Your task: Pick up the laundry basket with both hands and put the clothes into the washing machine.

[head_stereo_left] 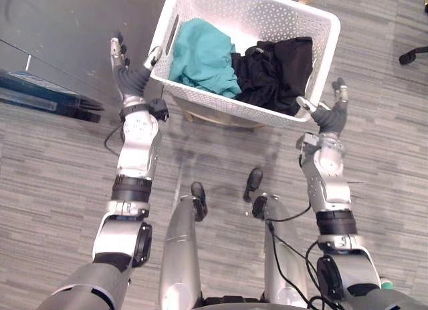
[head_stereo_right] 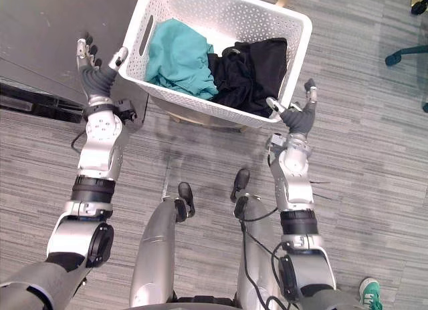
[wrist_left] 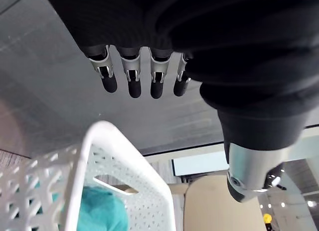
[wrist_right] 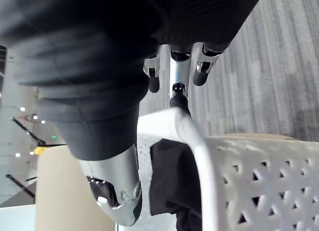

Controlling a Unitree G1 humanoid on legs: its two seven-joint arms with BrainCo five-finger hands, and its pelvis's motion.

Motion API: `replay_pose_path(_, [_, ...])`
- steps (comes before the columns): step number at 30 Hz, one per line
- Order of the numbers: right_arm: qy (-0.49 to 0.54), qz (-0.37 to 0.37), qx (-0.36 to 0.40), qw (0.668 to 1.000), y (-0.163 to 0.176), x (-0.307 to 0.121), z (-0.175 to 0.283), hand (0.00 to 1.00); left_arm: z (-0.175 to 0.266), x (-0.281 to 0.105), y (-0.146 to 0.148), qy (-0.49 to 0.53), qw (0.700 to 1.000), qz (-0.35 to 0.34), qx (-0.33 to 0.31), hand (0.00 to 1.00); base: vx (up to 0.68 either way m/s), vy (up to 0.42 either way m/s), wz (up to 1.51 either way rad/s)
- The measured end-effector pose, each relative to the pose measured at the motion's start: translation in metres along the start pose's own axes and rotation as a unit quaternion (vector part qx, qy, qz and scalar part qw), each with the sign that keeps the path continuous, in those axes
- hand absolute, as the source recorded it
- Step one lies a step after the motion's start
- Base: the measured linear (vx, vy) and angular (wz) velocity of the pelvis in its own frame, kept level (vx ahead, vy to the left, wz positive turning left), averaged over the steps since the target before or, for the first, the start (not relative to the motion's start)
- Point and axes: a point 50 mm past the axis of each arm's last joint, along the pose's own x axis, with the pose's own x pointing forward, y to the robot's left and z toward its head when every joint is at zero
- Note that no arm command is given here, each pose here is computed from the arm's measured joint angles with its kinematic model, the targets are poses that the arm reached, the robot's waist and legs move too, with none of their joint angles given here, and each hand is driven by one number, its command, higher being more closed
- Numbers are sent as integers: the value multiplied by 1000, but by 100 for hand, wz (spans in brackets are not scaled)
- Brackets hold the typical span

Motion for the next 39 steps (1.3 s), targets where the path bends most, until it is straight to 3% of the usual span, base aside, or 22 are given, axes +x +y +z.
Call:
replay_pose_path(8, [-81, -23, -30, 996, -46, -29, 23, 0, -37, -64, 27, 38, 999, 24, -2, 0, 13, -48, 4])
replay_pose_path(15, [69, -37, -112, 991, -95, -94, -36, 0, -110, -171, 48, 234, 972, -26, 23, 0, 130, -30, 5])
replay_pose_path(22, [272, -52, -180, 944, -138, -168, -101, 0, -165, -259, 86, 420, 902, -59, 79, 0, 176, -18, 10])
replay_pose_path(27, [433, -62, -200, 877, -159, -221, -152, 0, -202, -327, 116, 574, 808, -54, 125, 0, 144, 4, 17])
replay_pose_path(33, [507, -33, -220, 833, -156, -243, -177, 0, -208, -351, 136, 618, 765, -63, 170, 0, 32, -34, 43])
replay_pose_path(39, [509, -22, -228, 830, -153, -231, -183, 0, -210, -350, 132, 617, 765, -69, 169, 0, -83, -33, 102])
